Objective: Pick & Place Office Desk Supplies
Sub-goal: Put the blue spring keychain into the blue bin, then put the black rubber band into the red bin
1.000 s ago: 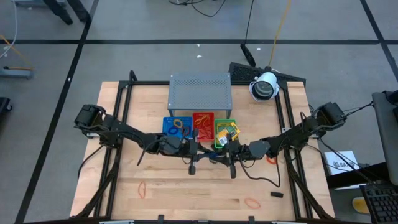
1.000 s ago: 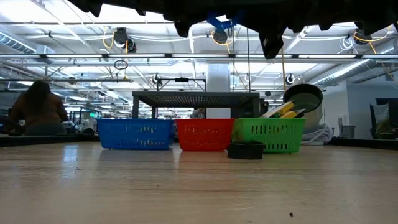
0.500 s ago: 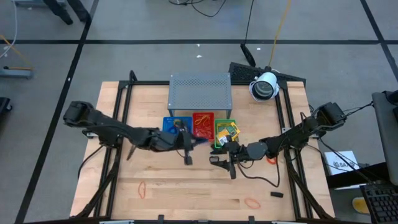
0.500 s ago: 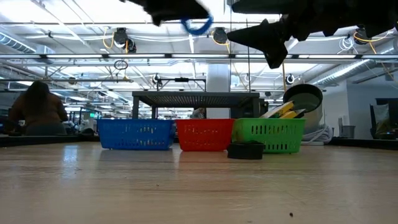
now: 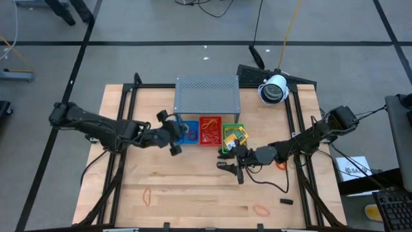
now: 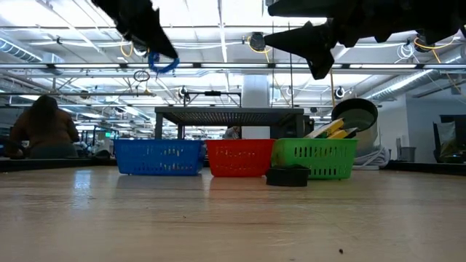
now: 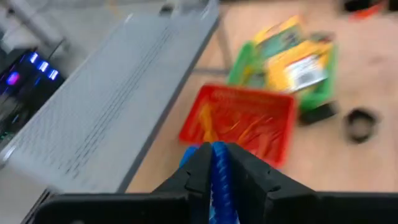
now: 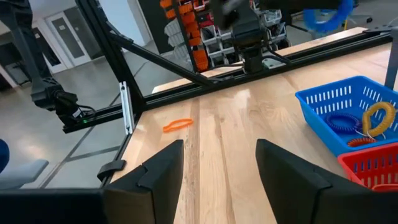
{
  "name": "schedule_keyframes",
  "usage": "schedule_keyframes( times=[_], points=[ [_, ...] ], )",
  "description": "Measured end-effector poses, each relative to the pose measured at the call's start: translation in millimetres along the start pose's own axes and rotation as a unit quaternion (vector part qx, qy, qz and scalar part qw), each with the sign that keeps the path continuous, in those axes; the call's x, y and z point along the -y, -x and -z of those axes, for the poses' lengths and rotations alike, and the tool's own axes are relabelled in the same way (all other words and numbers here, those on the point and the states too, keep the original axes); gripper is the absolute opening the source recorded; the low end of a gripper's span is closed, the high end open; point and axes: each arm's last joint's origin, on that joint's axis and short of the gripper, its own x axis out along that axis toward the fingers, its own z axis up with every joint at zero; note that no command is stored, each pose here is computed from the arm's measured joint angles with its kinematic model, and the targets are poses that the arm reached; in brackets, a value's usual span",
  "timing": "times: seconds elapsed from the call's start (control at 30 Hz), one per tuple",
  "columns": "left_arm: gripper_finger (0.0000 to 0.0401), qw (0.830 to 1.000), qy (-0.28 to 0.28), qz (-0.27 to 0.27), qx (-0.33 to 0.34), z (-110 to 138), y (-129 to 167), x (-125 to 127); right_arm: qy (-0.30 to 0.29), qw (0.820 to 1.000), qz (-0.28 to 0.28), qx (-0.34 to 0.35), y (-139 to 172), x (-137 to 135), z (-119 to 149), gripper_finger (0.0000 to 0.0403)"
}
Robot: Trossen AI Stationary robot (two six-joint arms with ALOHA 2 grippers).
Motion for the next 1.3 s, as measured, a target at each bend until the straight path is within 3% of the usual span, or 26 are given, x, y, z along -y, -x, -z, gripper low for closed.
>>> schedule_keyframes(
  times=[0.23, 0.43, 0.77, 1.0, 1.13, 1.3],
  points=[
    [0.0059, 0.996, 0.028, -0.053, -0.069, 10.8, -17.7, -20.2, 0.003, 1.0, 0.002, 0.0, -0.3, 1.1, -0.4, 0.0188],
    [0.0071, 0.995, 0.041, -0.014, -0.086, 11.9, -30.2, -17.7, 0.004, 1.0, 0.001, 0.0, -0.3, 1.1, -0.4, 0.0187],
    [0.0194, 0.994, 0.046, -0.003, -0.098, 15.3, -44.8, -8.7, 0.003, 1.0, -0.001, 0.003, -0.2, 0.9, -0.8, 0.0187],
    [0.0241, 0.992, 0.122, 0.028, -0.001, -5.8, -48.3, -3.9, -0.016, 0.998, -0.015, 0.062, -1.4, 3.8, -14.9, 0.0181],
    [0.0245, 0.981, 0.176, 0.056, 0.066, -19.8, -51.7, 3.2, -0.021, 0.998, -0.04, 0.05, -2.0, 4.8, -14.9, 0.018],
    [0.0236, 0.958, 0.183, 0.19, 0.115, -32.5, -51.3, 18.8, -0.026, 0.999, -0.035, 0.03, -2.3, 5.9, -11.0, 0.018]
  ],
)
